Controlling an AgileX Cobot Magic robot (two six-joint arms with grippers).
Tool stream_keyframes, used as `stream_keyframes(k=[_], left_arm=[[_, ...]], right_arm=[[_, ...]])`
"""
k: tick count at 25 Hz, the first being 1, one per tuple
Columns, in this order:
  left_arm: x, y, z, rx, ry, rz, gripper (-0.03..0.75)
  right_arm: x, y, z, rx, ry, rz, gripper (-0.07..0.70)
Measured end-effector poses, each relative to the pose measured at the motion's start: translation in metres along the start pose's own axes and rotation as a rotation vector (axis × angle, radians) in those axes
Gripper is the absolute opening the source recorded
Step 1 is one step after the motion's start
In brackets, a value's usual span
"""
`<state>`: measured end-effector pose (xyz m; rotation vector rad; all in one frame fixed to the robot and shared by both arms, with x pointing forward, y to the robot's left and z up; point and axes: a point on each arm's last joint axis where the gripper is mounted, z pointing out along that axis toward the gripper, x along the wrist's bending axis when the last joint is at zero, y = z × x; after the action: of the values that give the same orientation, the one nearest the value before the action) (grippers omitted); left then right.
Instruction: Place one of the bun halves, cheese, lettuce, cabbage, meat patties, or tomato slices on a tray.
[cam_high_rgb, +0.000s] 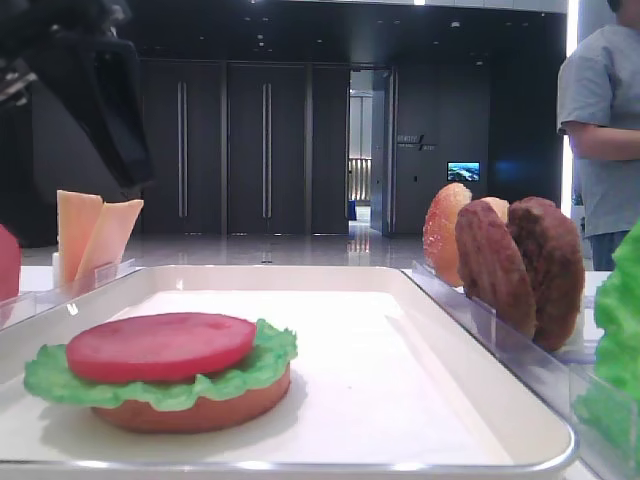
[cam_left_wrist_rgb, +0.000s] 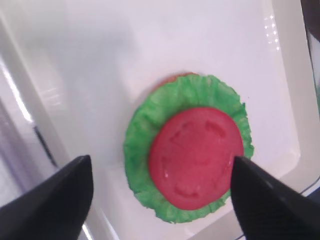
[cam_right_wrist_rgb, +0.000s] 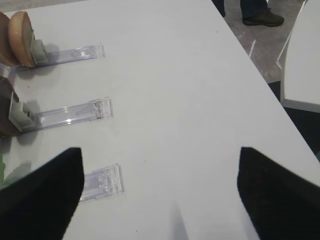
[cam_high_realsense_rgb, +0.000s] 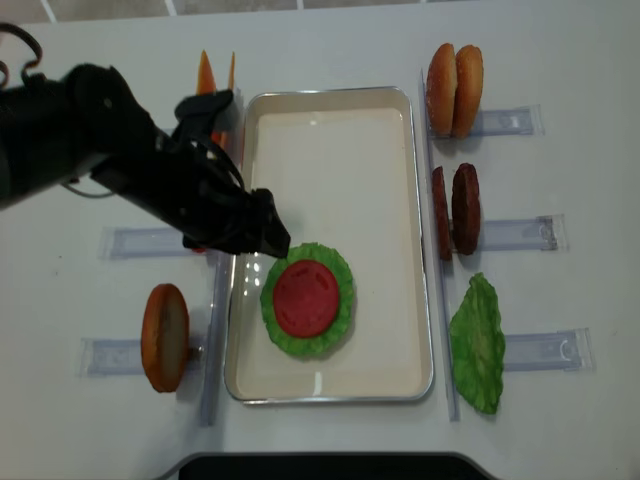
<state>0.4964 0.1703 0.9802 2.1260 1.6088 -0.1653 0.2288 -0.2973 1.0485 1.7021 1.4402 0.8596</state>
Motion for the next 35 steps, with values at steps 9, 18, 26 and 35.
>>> stream_keyframes(k=[9, 18, 26, 35], left_arm=[[-0.009, 0.046, -0.08, -0.084, 0.172, 0.098, 0.692], [0.04, 0.04, -0.112, 0.036, 0.399, -0.061, 0.692], [0.083, 0.031, -0.134, 0.075, 0.556, -0.154, 0.692], [0.072, -0.033, -0.135, 0.112, 0.552, -0.184, 0.692]], right_arm=[[0.0, 0.0, 0.0, -0.001, 0.0, 0.0, 0.591], [0.0, 0.0, 0.0, -0.001, 0.0, 0.0, 0.591], [0.0, 0.0, 0.0, -0.001, 0.0, 0.0, 0.591], [0.0, 0.0, 0.0, -0.001, 0.0, 0.0, 0.591]])
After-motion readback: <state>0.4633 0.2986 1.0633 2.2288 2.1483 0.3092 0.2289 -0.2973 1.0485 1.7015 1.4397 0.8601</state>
